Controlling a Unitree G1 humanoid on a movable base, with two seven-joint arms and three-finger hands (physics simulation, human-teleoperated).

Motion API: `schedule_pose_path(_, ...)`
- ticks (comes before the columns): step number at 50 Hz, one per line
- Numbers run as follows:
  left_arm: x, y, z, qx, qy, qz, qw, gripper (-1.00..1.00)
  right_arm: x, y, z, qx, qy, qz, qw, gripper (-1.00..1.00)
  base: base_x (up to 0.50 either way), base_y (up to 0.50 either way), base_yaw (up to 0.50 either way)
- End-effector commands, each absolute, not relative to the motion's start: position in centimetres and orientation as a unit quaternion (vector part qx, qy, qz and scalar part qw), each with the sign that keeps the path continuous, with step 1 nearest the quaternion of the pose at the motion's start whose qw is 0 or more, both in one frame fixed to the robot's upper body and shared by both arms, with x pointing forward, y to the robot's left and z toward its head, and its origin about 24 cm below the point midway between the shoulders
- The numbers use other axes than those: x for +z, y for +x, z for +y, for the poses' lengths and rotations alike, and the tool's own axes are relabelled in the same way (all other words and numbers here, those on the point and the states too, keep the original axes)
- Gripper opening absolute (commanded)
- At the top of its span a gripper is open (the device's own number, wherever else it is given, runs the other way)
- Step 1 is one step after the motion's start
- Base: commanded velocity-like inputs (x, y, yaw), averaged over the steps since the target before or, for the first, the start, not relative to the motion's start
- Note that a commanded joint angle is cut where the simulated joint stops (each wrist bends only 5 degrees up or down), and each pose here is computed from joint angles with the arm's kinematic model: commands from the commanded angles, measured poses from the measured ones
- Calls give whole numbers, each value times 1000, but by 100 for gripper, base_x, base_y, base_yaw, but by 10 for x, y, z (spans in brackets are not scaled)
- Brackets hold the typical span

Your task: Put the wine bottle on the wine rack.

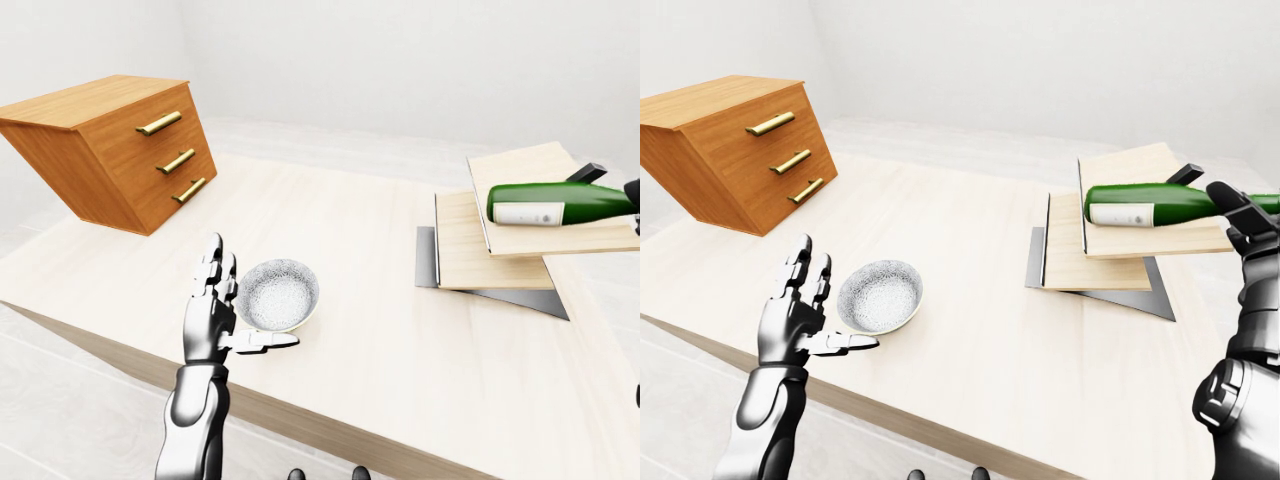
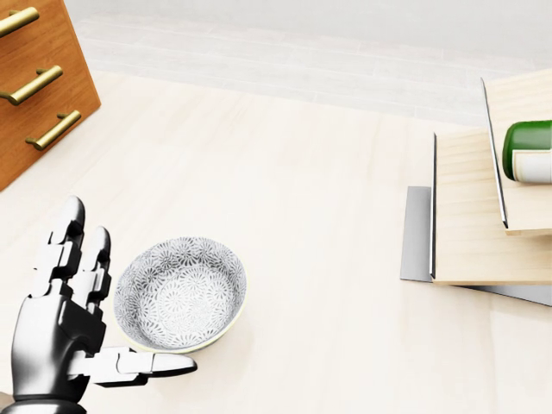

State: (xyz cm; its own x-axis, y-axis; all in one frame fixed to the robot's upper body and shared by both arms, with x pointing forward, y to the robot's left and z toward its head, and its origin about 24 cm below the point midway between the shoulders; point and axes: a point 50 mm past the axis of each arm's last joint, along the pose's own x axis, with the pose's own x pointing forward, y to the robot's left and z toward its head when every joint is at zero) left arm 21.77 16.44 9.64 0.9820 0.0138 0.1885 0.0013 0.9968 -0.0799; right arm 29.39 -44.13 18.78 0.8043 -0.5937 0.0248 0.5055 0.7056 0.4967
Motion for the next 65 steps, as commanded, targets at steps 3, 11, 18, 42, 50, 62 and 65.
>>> schedule_pose_path(3, 93, 219, 162, 1, -41, -88, 995, 100, 170, 278, -453, -349, 200, -41, 915, 100, 0, 0, 0)
schedule_pose_path(11, 92, 220, 163, 1, -41, -85, 996, 100, 168, 273, -457, -355, 204, -41, 911, 100, 0, 0, 0)
schedule_pose_path(18, 90, 219, 163, 3, -43, -80, 996, 100, 163, 268, -460, -360, 204, -35, 910, 100, 0, 0, 0)
schedule_pose_path(42, 89, 221, 162, 0, -42, -80, 996, 100, 160, 238, -479, -377, 211, -47, 900, 100, 0, 0, 0)
schedule_pose_path(50, 87, 221, 162, 0, -43, -79, 996, 100, 169, 229, -486, -379, 206, -65, 900, 100, 0, 0, 0)
schedule_pose_path(62, 87, 222, 162, -2, -44, -81, 996, 100, 188, 216, -494, -377, 193, -103, 900, 100, 0, 0, 0)
schedule_pose_path(65, 88, 221, 162, -1, -44, -81, 996, 100, 194, 213, -496, -378, 189, -113, 899, 100, 0, 0, 0)
